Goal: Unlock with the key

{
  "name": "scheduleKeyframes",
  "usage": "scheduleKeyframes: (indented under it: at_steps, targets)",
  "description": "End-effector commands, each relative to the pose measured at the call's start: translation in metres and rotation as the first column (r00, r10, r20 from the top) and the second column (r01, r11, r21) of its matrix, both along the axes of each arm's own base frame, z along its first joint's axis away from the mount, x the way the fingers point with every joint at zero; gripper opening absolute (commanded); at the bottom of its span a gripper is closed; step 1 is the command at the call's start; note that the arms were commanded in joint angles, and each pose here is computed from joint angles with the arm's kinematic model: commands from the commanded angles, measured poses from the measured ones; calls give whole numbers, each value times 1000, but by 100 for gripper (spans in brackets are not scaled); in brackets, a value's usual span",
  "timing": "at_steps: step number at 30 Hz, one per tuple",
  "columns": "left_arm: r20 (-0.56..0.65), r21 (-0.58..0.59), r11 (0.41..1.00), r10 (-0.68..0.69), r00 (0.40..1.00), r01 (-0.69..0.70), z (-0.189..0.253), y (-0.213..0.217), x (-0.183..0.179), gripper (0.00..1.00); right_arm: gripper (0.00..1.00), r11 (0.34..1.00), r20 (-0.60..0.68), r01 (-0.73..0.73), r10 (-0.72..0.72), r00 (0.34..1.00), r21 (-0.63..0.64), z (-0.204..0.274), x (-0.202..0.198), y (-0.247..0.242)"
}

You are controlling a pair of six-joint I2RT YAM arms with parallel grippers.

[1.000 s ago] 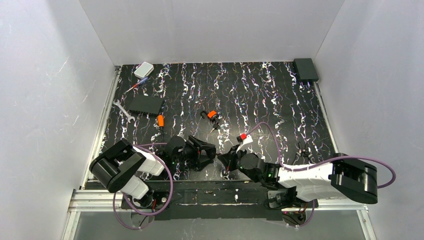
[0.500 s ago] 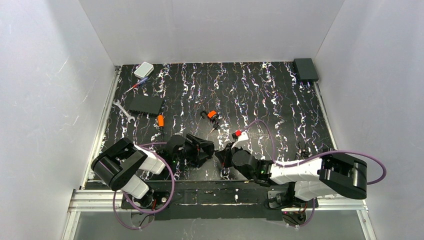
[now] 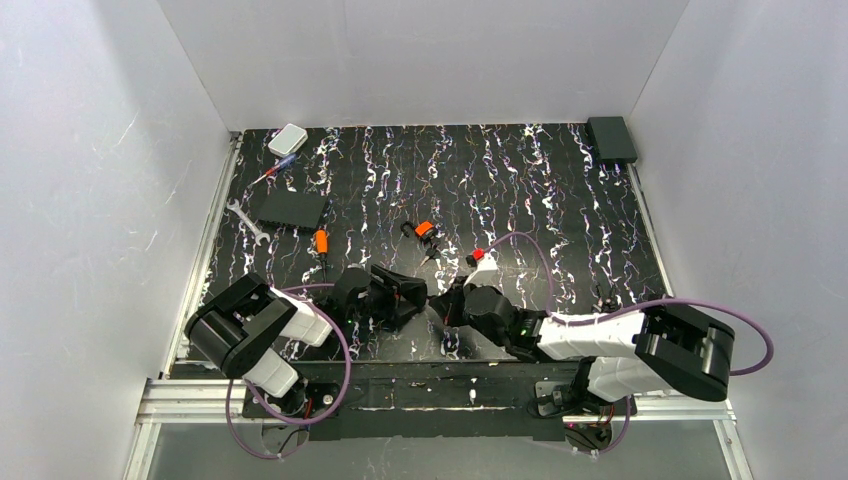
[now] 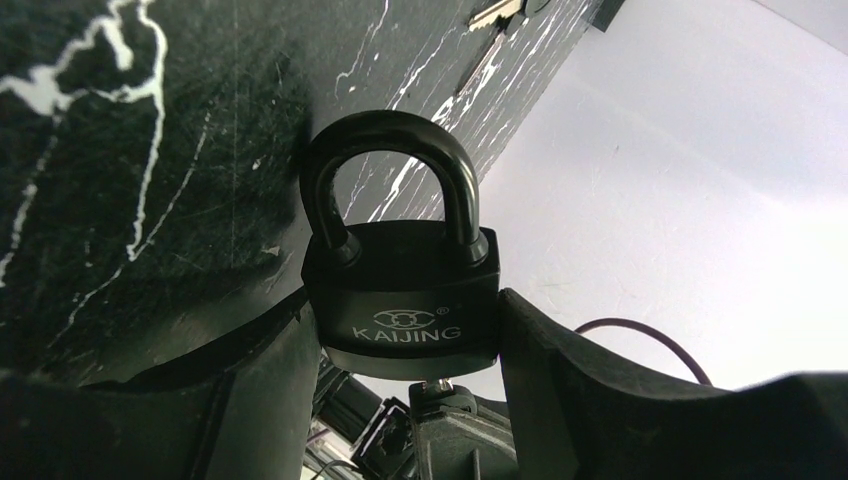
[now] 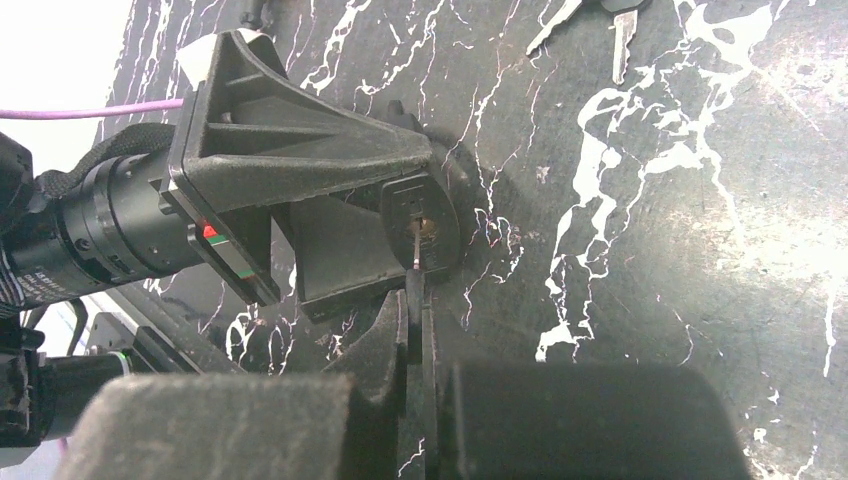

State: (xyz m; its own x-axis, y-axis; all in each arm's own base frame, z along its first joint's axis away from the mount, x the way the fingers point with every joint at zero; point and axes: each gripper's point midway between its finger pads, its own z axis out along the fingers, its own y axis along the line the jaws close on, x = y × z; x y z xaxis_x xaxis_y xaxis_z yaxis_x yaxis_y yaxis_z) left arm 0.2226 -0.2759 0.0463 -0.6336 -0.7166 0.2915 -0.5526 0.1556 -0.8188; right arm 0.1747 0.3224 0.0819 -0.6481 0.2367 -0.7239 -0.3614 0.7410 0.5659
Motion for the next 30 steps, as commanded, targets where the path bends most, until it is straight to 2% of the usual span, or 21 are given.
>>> scheduleKeyframes:
  at_steps: [1, 7, 17, 30]
  targets:
    - [74, -172, 966, -181, 981, 191, 48, -38, -19, 0, 1, 996, -32, -78, 80, 996, 49, 17, -13, 10]
    - [46, -175, 974, -141, 989, 147, 37, -40, -8, 0, 1, 998, -5, -46, 47, 999, 51, 28, -14, -12]
    - [-6, -165, 980, -113, 994, 110, 17, -40, -3, 0, 1, 998, 0, -33, 33, 999, 51, 36, -16, -23]
    - [-10, -161, 982, -106, 994, 103, 14, -38, -3, 0, 1, 996, 78, 51, -45, 996, -70, 36, 0, -47]
